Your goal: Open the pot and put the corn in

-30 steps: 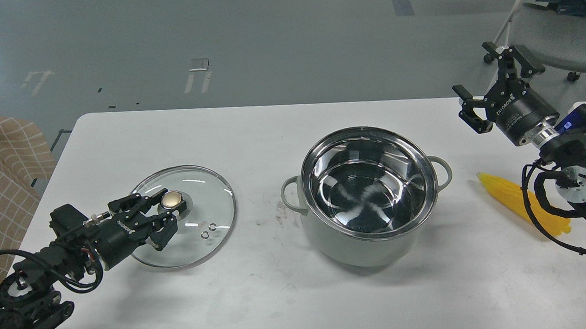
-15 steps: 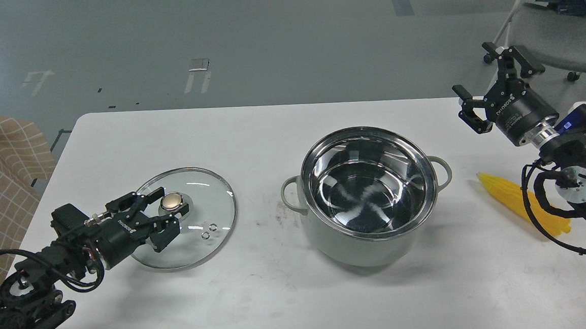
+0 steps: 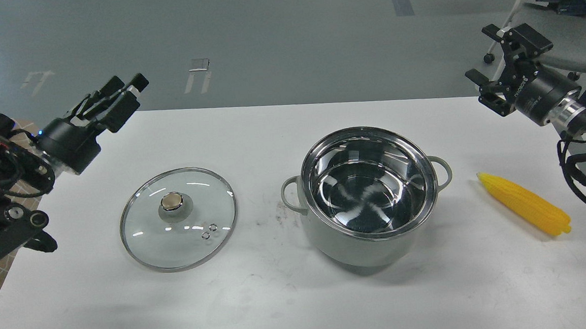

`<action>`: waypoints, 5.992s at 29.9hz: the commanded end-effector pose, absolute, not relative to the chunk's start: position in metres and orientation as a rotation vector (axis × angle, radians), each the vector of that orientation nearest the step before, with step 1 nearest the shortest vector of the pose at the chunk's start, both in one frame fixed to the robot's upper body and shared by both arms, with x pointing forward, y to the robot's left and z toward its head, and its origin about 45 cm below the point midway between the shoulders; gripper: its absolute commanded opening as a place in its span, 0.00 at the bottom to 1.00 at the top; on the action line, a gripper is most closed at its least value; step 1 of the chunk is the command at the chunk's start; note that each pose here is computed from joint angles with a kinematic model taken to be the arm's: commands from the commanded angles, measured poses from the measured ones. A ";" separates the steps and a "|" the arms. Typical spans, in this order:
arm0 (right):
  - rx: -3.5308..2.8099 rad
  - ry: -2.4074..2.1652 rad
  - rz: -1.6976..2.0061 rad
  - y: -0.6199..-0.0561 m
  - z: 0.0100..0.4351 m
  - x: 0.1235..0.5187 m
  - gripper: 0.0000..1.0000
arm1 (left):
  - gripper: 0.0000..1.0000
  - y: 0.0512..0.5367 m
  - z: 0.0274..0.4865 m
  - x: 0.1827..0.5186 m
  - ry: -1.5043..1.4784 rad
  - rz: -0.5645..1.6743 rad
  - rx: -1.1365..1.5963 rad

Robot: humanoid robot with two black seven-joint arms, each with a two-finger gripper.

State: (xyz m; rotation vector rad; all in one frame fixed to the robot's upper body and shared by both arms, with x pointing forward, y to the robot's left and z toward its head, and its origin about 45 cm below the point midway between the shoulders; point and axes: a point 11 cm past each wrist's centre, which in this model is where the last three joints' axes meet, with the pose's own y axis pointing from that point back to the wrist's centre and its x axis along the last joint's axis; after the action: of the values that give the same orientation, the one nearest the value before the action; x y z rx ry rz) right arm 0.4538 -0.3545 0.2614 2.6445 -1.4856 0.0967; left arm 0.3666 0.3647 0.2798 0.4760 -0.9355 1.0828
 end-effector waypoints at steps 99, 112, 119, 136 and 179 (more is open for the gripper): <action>1.536 0.301 1.383 -0.186 0.333 0.439 0.24 | 0.83 0.294 0.356 0.377 -0.328 1.001 -0.227; 1.562 0.354 1.353 -0.177 0.301 0.434 0.24 | 0.83 0.293 0.353 0.376 -0.319 1.000 -0.227; 1.569 0.367 1.343 -0.173 0.291 0.433 0.25 | 0.83 0.292 0.352 0.376 -0.319 1.000 -0.224; 1.586 0.459 1.302 -0.176 0.265 0.414 0.29 | 0.83 0.297 0.349 0.375 -0.310 1.012 -0.224; 2.359 -0.942 0.902 -0.210 0.355 0.497 1.00 | 0.91 0.322 0.340 0.403 -0.293 1.100 -0.200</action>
State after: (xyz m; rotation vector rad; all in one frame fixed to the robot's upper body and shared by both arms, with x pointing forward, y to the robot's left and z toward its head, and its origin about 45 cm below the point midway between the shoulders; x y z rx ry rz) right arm 0.4812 -0.1864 0.3585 2.2543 -0.6678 1.0397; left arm 0.3912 0.3210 0.3433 -0.1898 -0.3102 1.0876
